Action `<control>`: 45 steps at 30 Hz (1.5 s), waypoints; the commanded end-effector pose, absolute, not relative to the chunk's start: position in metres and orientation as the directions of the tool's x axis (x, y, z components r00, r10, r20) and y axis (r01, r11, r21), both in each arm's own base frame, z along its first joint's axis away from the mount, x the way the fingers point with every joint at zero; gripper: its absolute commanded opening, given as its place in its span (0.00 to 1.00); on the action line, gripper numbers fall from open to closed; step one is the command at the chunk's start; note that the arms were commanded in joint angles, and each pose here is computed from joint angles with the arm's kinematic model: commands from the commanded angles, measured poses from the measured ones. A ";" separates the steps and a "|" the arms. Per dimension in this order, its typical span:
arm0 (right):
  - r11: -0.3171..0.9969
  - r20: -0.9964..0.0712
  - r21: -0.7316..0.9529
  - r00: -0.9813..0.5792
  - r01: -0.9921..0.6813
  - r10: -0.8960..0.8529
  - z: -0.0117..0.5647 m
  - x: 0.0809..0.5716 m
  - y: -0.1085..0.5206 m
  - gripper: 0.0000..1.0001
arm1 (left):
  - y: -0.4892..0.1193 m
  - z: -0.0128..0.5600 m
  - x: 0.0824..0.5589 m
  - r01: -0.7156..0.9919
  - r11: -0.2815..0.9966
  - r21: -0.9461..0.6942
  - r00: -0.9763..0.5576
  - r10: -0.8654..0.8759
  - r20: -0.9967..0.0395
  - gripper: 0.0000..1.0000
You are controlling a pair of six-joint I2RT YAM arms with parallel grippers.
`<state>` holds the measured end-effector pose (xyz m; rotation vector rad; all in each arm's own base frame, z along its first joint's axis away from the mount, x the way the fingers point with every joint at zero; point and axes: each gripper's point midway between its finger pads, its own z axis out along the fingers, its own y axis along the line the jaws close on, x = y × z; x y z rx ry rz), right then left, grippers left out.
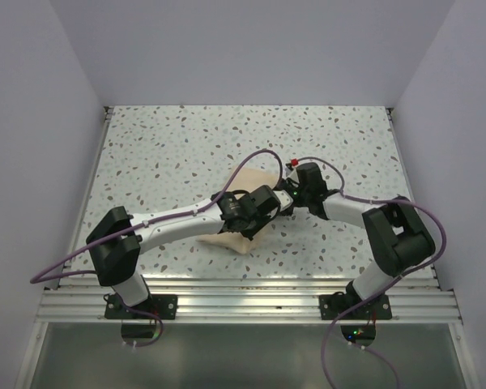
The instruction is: Prepare the surgical pack
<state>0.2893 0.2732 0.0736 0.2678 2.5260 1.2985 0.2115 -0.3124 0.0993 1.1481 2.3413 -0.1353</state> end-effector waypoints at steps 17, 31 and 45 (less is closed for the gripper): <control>0.572 -0.180 0.817 -0.975 -0.075 0.129 0.084 0.239 0.284 0.00 | -0.338 0.132 0.223 0.774 0.629 0.075 -0.461 0.640 -0.615 0.00; 0.478 -0.085 0.877 -0.962 0.052 0.261 0.046 0.269 0.330 0.00 | -0.343 0.138 0.223 0.788 0.612 0.067 -0.445 0.642 -0.625 0.00; 0.674 -0.146 0.737 -0.960 0.056 0.240 0.080 0.262 0.234 0.00 | -0.317 0.122 0.213 0.759 0.647 0.074 -0.481 0.634 -0.605 0.00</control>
